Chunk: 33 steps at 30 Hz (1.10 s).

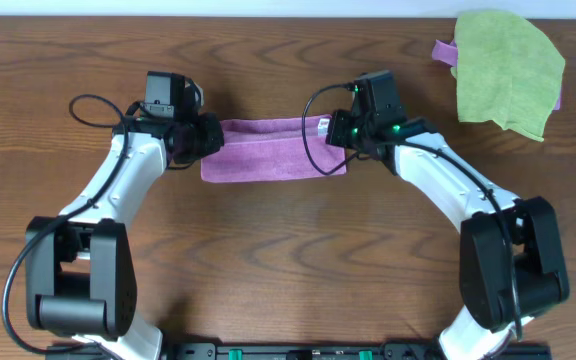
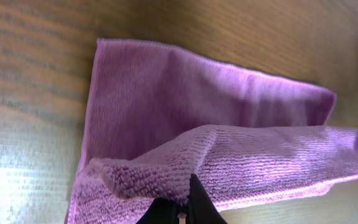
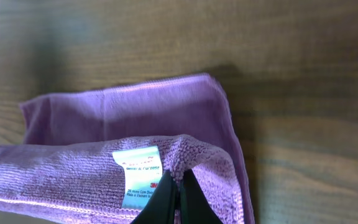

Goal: Fold the cloth
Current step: 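Lower the folded edge onto the top edge and press it flat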

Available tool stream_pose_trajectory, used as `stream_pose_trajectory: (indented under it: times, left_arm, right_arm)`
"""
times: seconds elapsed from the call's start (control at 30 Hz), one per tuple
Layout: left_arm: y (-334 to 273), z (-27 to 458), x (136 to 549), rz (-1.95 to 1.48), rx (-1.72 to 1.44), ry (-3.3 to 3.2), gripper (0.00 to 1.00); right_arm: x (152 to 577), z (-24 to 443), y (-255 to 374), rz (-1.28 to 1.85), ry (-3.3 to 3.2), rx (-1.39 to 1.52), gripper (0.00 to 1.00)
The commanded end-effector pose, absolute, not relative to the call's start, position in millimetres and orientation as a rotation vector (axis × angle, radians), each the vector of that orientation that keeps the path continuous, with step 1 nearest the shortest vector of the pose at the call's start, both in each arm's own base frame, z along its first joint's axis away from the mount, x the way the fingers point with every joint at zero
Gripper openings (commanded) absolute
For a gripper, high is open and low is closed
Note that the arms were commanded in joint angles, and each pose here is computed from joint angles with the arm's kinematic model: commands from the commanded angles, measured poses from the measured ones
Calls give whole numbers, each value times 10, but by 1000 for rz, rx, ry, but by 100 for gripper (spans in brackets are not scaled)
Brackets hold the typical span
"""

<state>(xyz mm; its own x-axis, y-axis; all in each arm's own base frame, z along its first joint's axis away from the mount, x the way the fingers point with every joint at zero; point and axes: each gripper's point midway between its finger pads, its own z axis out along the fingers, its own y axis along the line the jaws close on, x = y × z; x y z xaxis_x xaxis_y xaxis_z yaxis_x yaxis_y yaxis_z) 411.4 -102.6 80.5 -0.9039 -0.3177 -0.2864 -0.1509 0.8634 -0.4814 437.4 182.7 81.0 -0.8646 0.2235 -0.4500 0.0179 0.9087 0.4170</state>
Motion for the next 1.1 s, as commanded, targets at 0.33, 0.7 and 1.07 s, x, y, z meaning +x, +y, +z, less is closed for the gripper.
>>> stream_pose_trajectory:
  times: [0.33,0.7,1.07]
  left_arm:
    - [-1003,752,4265,-634,-294,2700,6]
    - [-897,624,4055,-543,-327,2802,6]
    - [-706,710,4315,-469,-345,2698,6]
  right_arm:
    - [4484,799,1647,483,2581,192,2]
    - [4303,695,1668,454,2662,166,2]
    - [4470,546,1702,490,2641,166,2]
